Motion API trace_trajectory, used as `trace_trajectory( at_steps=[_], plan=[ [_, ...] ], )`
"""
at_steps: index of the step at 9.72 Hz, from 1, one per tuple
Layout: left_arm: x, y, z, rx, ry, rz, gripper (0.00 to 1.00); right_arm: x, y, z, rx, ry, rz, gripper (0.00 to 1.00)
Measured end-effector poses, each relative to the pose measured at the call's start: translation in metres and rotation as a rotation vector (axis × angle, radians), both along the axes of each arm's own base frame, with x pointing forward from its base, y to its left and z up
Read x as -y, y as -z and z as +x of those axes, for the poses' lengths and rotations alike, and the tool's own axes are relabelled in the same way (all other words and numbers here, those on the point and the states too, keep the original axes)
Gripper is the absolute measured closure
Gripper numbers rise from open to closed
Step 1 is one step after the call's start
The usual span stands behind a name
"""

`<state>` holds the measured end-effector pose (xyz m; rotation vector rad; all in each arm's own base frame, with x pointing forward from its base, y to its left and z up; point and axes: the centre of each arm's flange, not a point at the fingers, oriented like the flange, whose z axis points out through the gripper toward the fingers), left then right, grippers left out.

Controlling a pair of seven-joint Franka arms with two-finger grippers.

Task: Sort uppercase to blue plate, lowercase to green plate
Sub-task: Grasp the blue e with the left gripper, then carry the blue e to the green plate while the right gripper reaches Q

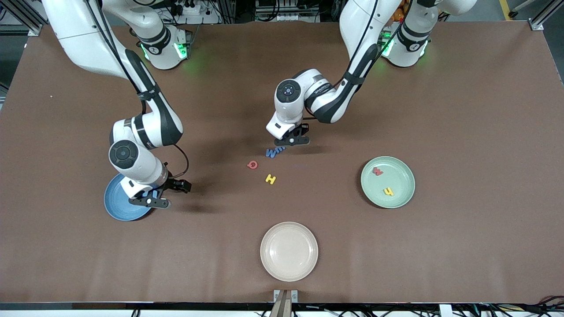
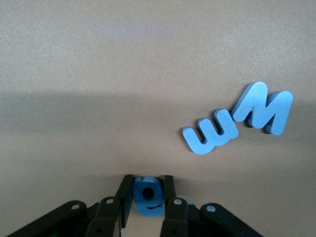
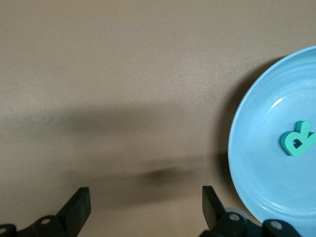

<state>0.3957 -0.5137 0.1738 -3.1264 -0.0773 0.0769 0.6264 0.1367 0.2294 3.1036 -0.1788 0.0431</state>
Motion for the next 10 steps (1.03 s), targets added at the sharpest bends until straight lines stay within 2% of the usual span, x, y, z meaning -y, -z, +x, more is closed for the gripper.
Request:
trace_trajectory(
  at_steps=[6, 10],
  plan=[
    [-0.006, 0.0, 0.008, 0.0, 0.006, -0.001, 0.73, -0.001, 0.0, 0.0, 0.0, 0.0, 0.0, 0.0],
    [-0.046, -0.011, 0.056, -0.012, 0.034, 0.015, 0.73, -0.024, -0.002, -0.004, 0.009, 0.03, 0.005, 0.0]
  ],
)
